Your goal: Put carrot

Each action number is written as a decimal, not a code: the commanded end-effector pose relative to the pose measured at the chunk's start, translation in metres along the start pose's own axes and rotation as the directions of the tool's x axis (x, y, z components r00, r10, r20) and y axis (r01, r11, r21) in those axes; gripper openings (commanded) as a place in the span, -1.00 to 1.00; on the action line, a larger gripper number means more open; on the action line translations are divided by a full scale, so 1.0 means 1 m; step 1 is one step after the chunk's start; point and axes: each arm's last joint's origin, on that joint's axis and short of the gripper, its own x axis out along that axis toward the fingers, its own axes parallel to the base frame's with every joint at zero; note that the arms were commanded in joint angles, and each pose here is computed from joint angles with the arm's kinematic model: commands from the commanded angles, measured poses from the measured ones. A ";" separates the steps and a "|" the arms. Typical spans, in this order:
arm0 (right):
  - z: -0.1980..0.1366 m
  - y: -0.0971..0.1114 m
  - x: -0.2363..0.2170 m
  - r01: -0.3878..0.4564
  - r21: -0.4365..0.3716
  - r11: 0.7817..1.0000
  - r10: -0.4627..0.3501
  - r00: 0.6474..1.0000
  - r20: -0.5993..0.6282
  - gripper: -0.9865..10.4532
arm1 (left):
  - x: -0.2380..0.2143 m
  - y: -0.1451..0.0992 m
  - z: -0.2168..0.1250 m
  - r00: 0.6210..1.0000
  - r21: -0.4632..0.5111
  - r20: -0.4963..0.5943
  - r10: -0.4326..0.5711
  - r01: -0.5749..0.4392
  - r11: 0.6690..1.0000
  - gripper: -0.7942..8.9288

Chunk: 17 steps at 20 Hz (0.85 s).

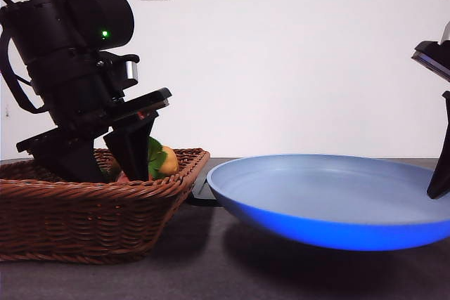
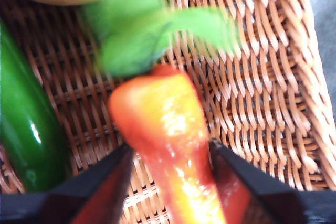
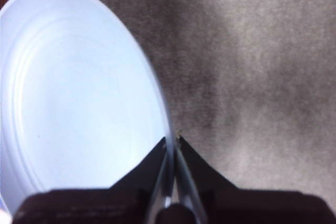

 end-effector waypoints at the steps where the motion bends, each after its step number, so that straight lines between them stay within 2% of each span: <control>1: 0.004 0.002 -0.001 -0.013 -0.021 1.000 0.013 1.000 0.011 -0.82 | 0.004 -0.003 0.002 1.000 0.034 -0.005 -0.001 0.001 0.999 -0.47; 3: 0.004 0.002 -0.001 -0.013 -0.021 1.000 0.014 1.000 0.012 -0.82 | 0.004 -0.003 0.002 1.000 0.035 -0.005 -0.003 0.003 0.999 -0.65; 6: 0.004 0.002 -0.001 -0.013 -0.020 1.000 0.013 1.000 0.011 -0.82 | -0.007 -0.006 0.004 1.000 0.065 -0.004 -0.008 0.009 0.998 -0.66; 8: 0.004 0.002 -0.001 -0.013 -0.021 1.000 0.013 1.000 0.012 -0.82 | -0.034 -0.013 0.011 1.000 0.119 0.005 -0.011 0.010 0.993 -0.66; 9: 0.004 0.002 -0.001 -0.011 -0.021 1.000 0.012 1.000 0.013 -0.82 | -0.053 -0.019 0.017 0.999 0.143 0.043 -0.024 0.018 0.990 -0.66; 10: 0.004 0.002 -0.001 -0.011 -0.021 1.000 0.011 1.000 0.013 -0.82 | -0.073 -0.026 0.022 0.992 0.163 0.090 -0.092 0.076 0.984 -0.66; 11: 0.004 0.002 -0.001 -0.011 -0.021 1.000 0.011 1.000 0.013 -0.82 | -0.091 -0.036 0.027 0.968 0.203 0.126 -0.216 0.188 0.961 -0.66; 12: 0.004 0.002 -0.001 -0.011 -0.020 1.000 0.012 1.000 0.013 -0.82 | -0.105 -0.049 0.032 0.913 0.275 0.144 -0.382 0.334 0.902 -0.66; 13: 0.004 0.002 -0.001 -0.012 -0.019 1.000 0.012 1.000 0.014 -0.82 | -0.110 -0.062 0.036 0.845 0.355 0.151 -0.512 0.438 0.826 -0.66; 14: 0.004 0.002 -0.001 -0.012 -0.012 1.000 0.012 1.000 0.014 -0.82 | -0.111 -0.077 0.036 0.803 0.421 0.151 -0.577 0.476 0.772 -0.66; 15: 0.004 0.002 -0.001 -0.013 -0.012 1.000 0.013 1.000 0.014 -0.82 | -0.108 -0.094 0.032 0.795 0.470 0.151 -0.588 0.466 0.750 -0.66; 17: 0.004 0.002 -0.001 -0.014 -0.009 1.000 0.015 1.000 0.013 -0.82 | -0.100 -0.127 0.017 0.818 0.539 0.139 -0.558 0.410 0.736 -0.66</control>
